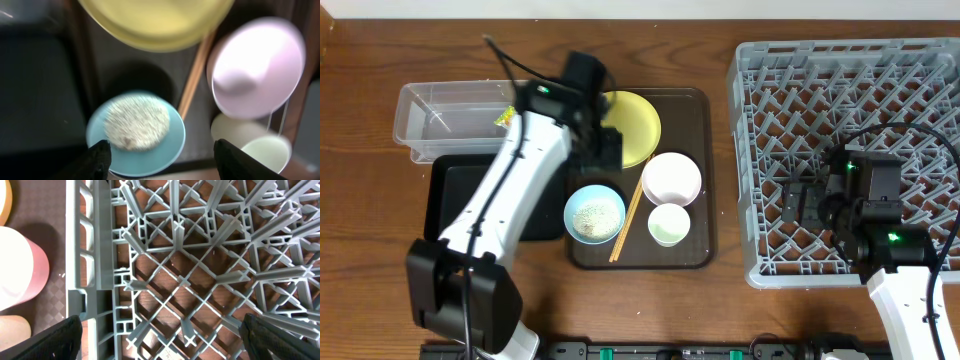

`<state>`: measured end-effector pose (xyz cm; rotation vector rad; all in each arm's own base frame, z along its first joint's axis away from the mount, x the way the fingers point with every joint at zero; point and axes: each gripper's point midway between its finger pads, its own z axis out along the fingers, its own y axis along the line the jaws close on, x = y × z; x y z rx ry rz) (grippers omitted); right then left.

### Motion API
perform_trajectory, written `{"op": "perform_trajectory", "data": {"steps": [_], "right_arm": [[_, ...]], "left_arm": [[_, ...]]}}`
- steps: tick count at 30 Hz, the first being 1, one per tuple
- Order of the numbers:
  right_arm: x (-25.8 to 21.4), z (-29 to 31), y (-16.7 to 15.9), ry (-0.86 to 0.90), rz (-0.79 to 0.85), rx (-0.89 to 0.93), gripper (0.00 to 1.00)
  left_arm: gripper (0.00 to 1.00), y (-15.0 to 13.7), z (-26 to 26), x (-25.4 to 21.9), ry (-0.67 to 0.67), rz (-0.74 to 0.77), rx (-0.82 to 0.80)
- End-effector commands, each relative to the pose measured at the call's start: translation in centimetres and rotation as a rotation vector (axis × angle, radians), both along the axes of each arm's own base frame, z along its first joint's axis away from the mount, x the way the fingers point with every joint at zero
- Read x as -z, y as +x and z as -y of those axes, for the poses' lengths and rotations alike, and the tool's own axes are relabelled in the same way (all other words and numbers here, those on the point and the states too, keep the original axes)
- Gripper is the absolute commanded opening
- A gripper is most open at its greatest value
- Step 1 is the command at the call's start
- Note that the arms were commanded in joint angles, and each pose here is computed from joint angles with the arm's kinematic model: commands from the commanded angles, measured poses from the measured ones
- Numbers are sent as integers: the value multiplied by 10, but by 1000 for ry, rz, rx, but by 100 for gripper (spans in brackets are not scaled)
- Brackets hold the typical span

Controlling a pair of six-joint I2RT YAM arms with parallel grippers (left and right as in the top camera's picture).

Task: Sort waste into correct bins and load items into the dishwasher rack
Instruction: 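Reach the left gripper to the white cup and grasp it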

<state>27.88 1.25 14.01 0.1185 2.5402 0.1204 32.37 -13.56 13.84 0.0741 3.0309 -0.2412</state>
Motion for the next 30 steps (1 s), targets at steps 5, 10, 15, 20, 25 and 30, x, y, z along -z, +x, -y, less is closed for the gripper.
{"op": "perform_trajectory", "data": {"steps": [5, 10, 15, 20, 25, 30], "right_arm": [[-8, -5, 5, 9, 22, -15, 99], [-8, -5, 4, 9, 22, -15, 99], [-8, -5, 4, 9, 21, -15, 99], [-8, -5, 4, 9, 20, -15, 99], [-8, -5, 4, 9, 18, -15, 99], [-8, -5, 3, 9, 17, -15, 99]], "left_arm": [[69, -42, 35, 46, 37, -82, 170], [69, -54, 56, 69, 27, -60, 215], [68, -63, 73, 81, 16, -42, 245], [68, -68, 77, 83, 21, -43, 267], [68, -58, 71, 81, 23, -26, 238], [68, -35, 65, 52, -22, 48, 185]]}}
